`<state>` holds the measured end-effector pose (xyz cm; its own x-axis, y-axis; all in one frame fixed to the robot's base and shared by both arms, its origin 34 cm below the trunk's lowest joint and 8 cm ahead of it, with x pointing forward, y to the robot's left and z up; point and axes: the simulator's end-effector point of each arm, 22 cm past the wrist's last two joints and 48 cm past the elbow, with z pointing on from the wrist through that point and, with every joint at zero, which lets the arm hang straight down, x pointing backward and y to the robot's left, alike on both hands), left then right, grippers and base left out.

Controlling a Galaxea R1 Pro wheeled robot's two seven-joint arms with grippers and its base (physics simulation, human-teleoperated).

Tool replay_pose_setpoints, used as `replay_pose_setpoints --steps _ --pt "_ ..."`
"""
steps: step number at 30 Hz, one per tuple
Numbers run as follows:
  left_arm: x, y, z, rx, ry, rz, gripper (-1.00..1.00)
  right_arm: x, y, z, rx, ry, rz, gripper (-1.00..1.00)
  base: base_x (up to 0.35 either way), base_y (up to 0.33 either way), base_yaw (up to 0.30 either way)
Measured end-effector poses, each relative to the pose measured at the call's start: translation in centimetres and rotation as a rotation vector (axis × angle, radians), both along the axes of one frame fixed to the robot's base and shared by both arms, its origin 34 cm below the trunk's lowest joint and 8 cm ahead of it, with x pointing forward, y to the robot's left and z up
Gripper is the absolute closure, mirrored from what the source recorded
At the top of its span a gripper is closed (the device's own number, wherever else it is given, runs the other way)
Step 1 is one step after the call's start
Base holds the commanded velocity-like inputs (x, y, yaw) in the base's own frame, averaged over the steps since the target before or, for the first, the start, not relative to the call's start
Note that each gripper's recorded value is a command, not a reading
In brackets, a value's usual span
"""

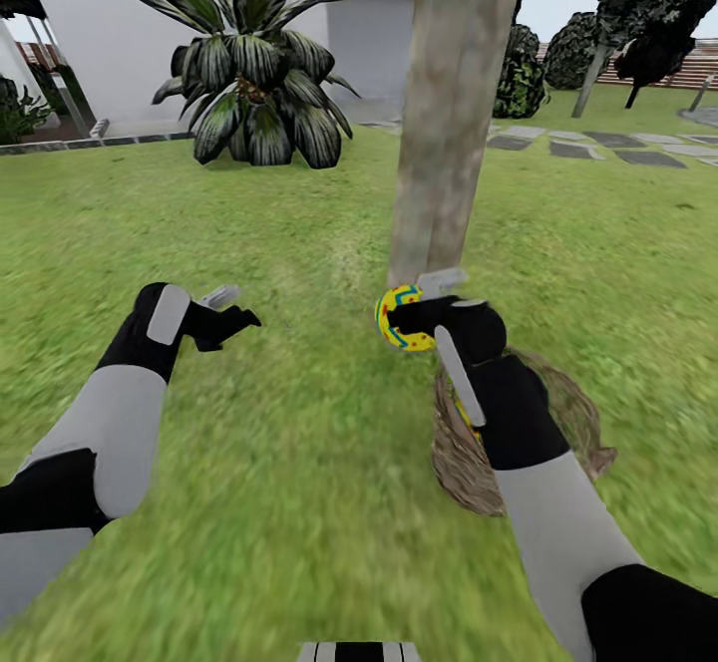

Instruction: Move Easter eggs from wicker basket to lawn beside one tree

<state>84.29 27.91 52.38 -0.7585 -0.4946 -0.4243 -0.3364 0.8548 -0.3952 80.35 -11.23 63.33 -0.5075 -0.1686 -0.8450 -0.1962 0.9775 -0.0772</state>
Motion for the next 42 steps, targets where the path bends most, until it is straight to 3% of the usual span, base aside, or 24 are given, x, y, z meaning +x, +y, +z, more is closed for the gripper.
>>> replay_pose_setpoints --steps 2,3,6,9,16,19,25,31,42 --pt "0.0 2.5 0.4 0.013 -0.008 0.027 -1.0 -0.3 2.1 -1.1 -0.008 0.02 0.02 1.0 0.026 0.309 0.0" --pt "0.1 3.1 0.7 -0.004 -0.021 0.032 -1.0 -0.3 2.4 -2.3 -0.014 0.038 0.022 1.0 0.075 0.31 0.0" --pt "1.0 2.7 2.5 -0.121 -0.097 0.007 -1.0 0.6 2.7 -6.9 -0.011 0.062 0.013 1.0 0.089 0.31 0.0" --pt "1.5 2.9 3.6 -0.172 -0.142 -0.011 -1.0 1.1 2.8 -11.0 -0.001 0.059 0.001 1.0 0.092 0.31 0.0" --pt "1.5 3.8 4.0 -0.181 -0.154 -0.006 -1.0 0.7 1.9 -20.0 0.038 -0.018 -0.046 1.0 0.099 0.264 0.0" --pt "1.5 3.6 4.0 -0.184 -0.153 -0.007 -1.0 -0.7 0.0 -23.7 0.03 -0.024 -0.103 1.0 0.019 0.027 0.0" --pt "1.4 3.4 3.8 -0.172 -0.147 -0.008 -1.0 -2.6 -1.8 -27.0 -0.014 0.024 -0.142 1.0 0.001 0.002 0.0" --pt "2.4 3.5 4.1 -0.157 -0.181 -0.012 -1.0 -3.5 -2.3 -29.6 -0.013 0.037 -0.152 1.0 0.0 0.0 0.0" --pt "2.8 -0.8 0.4 -0.202 -0.134 -0.051 -1.0 -4.8 -2.5 -33.3 -0.024 0.096 -0.153 1.0 0.0 0.0 0.0"
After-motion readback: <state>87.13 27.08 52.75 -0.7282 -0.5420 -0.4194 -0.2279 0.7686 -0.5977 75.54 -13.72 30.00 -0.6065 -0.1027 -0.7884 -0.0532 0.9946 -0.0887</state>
